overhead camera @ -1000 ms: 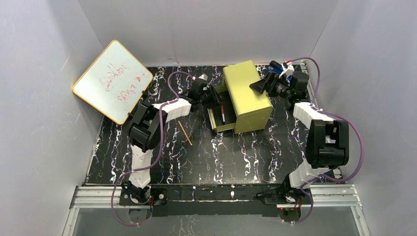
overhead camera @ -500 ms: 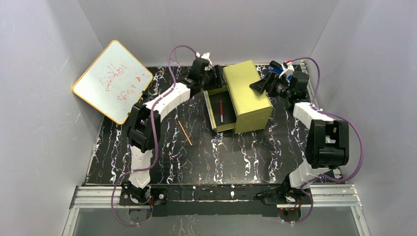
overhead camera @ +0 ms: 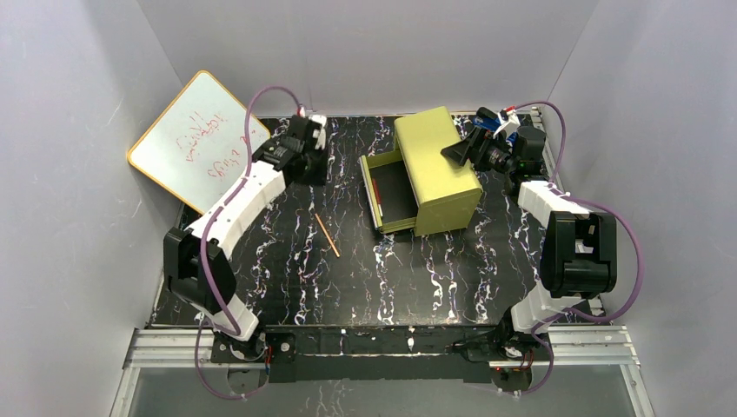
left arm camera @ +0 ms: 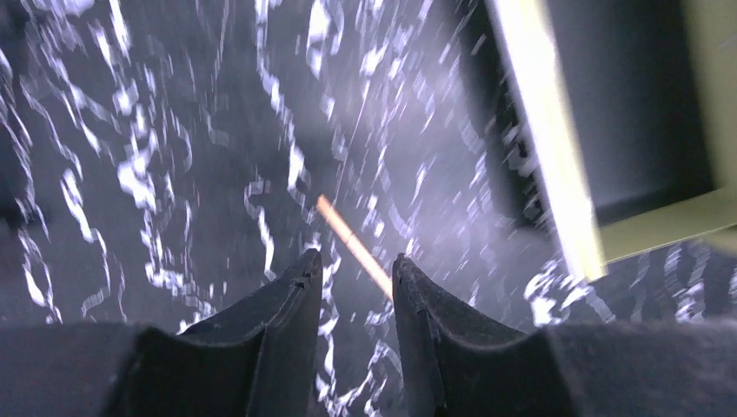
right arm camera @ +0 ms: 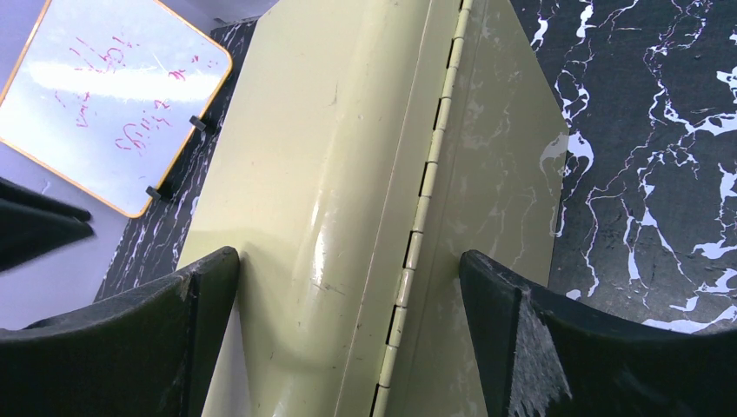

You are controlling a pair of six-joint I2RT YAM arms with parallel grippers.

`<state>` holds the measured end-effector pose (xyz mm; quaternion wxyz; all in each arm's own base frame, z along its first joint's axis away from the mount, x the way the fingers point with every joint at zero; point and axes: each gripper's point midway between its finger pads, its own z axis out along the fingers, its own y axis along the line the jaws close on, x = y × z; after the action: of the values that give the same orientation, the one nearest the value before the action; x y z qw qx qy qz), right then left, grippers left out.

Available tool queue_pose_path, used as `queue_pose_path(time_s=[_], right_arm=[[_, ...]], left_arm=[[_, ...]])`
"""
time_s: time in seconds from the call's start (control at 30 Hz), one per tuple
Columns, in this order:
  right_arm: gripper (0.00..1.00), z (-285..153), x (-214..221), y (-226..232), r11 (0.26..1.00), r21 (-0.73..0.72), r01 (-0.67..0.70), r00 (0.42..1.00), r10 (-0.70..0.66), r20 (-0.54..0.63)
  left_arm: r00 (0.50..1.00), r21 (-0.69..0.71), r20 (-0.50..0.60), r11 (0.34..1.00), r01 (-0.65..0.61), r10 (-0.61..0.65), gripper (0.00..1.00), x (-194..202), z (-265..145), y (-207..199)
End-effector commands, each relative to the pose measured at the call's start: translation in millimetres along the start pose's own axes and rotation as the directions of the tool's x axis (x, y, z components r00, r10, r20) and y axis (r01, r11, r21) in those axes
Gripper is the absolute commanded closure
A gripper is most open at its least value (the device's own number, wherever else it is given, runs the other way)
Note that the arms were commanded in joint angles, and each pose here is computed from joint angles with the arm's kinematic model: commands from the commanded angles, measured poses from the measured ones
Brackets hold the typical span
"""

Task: Organize the makeup

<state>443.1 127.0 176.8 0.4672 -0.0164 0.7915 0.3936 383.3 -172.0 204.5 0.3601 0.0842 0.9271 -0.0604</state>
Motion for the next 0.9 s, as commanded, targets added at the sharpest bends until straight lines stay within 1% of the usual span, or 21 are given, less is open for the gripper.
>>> queue_pose_path(time_s=[0.0,0.13,0.27,0.37,0.63,0.87], right_arm=[[0.0,-12.0,98.8,-48.2,0.98,0.172,-0.097,0.958,0.139,-0.252],[0.0,-12.3,97.5,-46.4,0.981,0.166,-0.097,0.958,0.137,-0.251],[0.0,-13.0,97.4,-45.1,0.982,0.162,-0.098,0.959,0.137,-0.25],[0.0,-13.3,96.8,-43.9,0.983,0.159,-0.098,0.959,0.135,-0.248],[0.0,-14.4,100.3,-45.0,0.982,0.16,-0.099,0.959,0.137,-0.25],[0.0,-15.1,101.7,-44.9,0.982,0.162,-0.1,0.958,0.139,-0.251]], left_arm=[[0.957,-0.02,-0.29,1.0,0.015,-0.02,0.67,110.6,13.1,21.6],[0.921,0.026,-0.372,0.991,0.133,-0.114,0.69,162.2,26.9,12.9],[0.903,0.019,-0.392,0.98,0.197,-0.174,0.71,184.0,43.7,9.5],[0.903,0.021,-0.377,0.972,0.232,-0.208,0.7,185.1,54.9,5.5],[0.903,0.044,-0.315,0.946,0.321,-0.292,0.68,166.8,74.7,-5.9],[0.897,0.012,-0.33,0.949,0.315,-0.293,0.69,173.4,87.9,-2.3]])
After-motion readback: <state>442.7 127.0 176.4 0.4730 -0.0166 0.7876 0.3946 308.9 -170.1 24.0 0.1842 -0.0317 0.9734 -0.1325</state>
